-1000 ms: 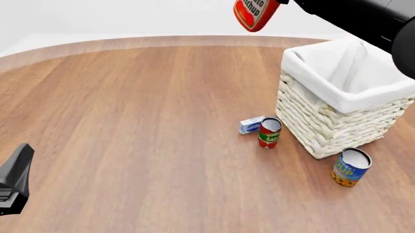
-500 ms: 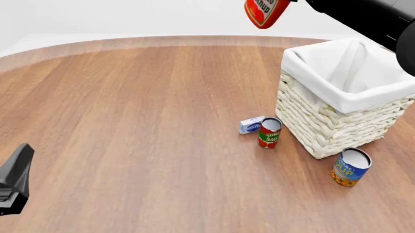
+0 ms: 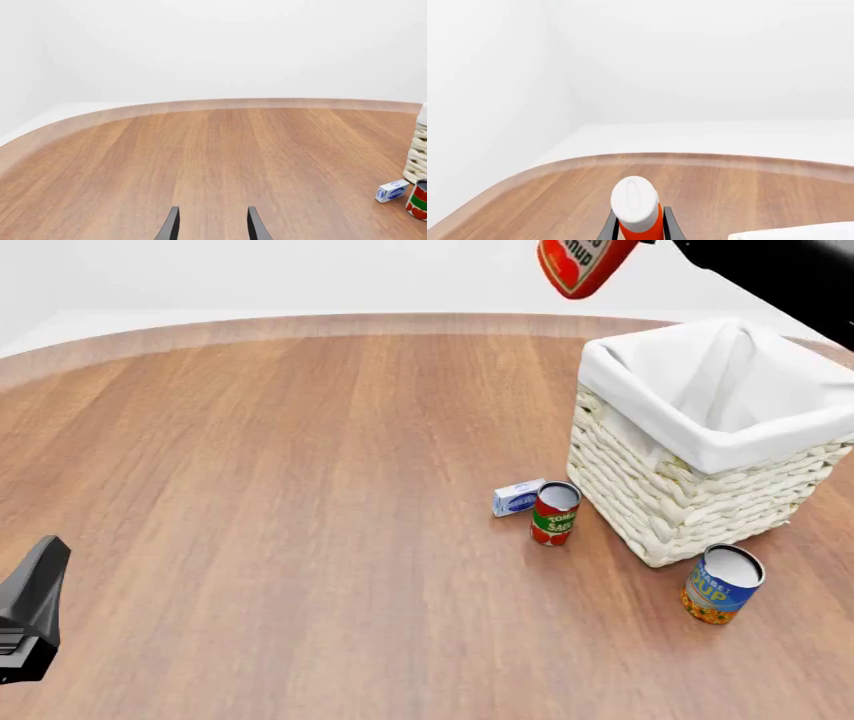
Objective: Pick up the ketchup, and put it in the basket.
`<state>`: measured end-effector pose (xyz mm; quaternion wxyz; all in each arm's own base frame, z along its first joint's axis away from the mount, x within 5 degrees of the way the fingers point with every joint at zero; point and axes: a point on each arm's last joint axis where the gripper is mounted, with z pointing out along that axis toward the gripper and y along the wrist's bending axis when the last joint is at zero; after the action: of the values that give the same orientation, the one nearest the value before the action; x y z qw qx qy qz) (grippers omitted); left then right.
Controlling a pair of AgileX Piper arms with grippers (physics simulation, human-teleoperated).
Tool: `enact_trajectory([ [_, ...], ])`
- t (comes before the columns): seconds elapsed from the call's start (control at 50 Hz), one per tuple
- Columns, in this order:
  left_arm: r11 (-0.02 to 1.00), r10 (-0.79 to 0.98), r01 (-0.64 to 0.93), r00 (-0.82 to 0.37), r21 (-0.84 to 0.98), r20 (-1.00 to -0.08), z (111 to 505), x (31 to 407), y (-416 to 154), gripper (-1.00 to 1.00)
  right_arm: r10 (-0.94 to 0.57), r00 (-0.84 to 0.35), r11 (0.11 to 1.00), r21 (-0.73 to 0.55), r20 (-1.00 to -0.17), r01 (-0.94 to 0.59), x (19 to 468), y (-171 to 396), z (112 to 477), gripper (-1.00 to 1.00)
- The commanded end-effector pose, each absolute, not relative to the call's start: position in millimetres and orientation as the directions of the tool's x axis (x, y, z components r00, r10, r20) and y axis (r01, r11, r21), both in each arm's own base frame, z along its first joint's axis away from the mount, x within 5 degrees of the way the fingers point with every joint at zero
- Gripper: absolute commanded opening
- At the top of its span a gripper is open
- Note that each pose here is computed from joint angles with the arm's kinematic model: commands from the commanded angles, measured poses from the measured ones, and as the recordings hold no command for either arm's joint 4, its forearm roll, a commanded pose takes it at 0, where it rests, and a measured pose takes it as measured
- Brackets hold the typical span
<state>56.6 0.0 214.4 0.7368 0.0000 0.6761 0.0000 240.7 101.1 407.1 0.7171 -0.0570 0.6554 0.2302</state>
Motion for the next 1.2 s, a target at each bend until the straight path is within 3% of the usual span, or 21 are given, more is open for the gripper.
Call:
enact_trajectory([
  [0.02, 1.0, 0.0, 0.0, 0.086, 0.0, -0.996, 214.4, 56.6, 0.0, 1.0, 0.274, 0.043, 0.889, 0.236, -0.961, -0.391, 232.1, 92.4, 408.5, -1.0],
  [0.54, 1.0, 0.0, 0.0, 0.086, 0.0, -0.996, 214.4, 56.6, 0.0, 1.0, 0.282, 0.055, 0.905, 0.246, -0.958, -0.347, 220.0, 75.0, 398.9, -1.0],
  [1.2, 1.0, 0.0, 0.0, 0.086, 0.0, -0.996, 214.4, 56.6, 0.0, 1.0, 0.284, 0.142, 0.94, 0.247, -0.948, -0.235, 161.8, 31.6, 408.5, -1.0],
])
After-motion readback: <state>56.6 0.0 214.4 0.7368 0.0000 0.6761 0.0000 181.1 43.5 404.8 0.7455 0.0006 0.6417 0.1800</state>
